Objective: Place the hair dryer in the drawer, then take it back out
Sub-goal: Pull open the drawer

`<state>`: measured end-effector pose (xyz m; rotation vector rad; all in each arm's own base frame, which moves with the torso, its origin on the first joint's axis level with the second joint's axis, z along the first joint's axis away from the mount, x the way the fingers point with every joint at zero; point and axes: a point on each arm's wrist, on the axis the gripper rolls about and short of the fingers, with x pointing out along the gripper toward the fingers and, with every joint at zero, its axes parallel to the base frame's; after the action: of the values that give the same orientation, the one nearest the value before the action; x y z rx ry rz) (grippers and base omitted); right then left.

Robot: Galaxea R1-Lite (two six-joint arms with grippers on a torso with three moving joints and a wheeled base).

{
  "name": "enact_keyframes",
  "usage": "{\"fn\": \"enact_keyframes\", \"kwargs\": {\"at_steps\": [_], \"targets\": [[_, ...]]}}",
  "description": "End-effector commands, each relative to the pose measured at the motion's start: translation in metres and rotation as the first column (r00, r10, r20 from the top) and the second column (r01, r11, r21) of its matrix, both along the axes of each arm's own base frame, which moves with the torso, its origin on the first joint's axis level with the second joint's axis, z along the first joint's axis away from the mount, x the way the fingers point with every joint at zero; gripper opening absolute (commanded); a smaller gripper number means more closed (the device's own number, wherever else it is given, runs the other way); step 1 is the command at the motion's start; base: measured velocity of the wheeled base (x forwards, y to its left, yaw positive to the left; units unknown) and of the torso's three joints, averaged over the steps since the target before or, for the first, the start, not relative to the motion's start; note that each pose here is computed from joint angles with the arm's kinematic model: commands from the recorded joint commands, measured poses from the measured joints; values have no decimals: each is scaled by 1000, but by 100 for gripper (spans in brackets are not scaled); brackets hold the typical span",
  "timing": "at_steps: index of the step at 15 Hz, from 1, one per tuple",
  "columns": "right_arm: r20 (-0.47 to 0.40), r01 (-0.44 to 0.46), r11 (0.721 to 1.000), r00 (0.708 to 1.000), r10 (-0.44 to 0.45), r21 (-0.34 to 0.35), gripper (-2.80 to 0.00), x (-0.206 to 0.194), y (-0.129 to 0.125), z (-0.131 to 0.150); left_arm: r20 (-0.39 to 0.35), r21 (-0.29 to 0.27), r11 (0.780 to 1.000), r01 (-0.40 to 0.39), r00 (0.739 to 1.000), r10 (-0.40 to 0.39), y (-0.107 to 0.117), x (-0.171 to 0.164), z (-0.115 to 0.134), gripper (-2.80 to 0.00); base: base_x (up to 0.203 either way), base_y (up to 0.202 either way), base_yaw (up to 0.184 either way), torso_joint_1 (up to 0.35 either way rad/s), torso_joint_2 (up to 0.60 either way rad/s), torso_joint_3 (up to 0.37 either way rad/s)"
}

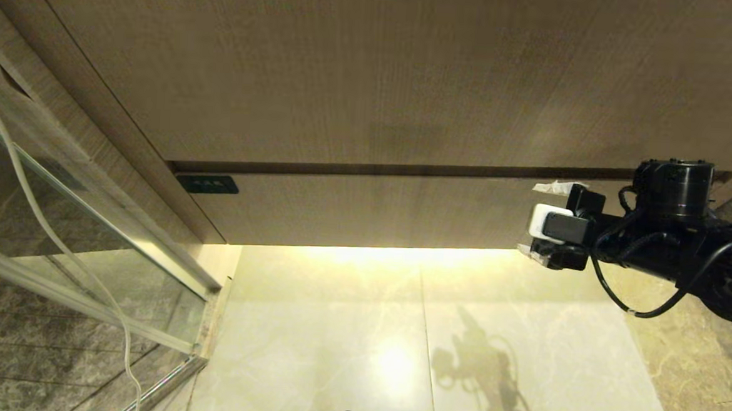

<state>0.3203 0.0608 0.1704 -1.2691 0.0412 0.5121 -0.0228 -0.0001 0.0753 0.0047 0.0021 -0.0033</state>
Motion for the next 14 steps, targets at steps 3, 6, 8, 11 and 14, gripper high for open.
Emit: {"fn": "enact_keyframes", "kwargs": {"at_steps": [3,6,8,11,14], "targets": [[-22,-7,999,1000,8,37,0,3,3,7,-2,0,1000,0,1000,0,0,0,0,-280,0,0,0,0,0,0],[-24,-103,993,994,104,56,0,8,6,3,-2,0,1000,0,1000,0,0,0,0,-280,0,0,0,0,0,0],[-15,-115,992,993,116,59,0,13,8,4,-2,0,1000,0,1000,0,0,0,0,-280,0,0,0,0,0,0],[-12,-119,991,993,120,60,0,24,10,1,-2,0,1000,0,1000,0,0,0,0,-280,0,0,0,0,0,0],[3,-118,991,993,118,61,0,40,13,0,-2,0,1000,0,1000,0,0,0,0,-280,0,0,0,0,0,0]]}}
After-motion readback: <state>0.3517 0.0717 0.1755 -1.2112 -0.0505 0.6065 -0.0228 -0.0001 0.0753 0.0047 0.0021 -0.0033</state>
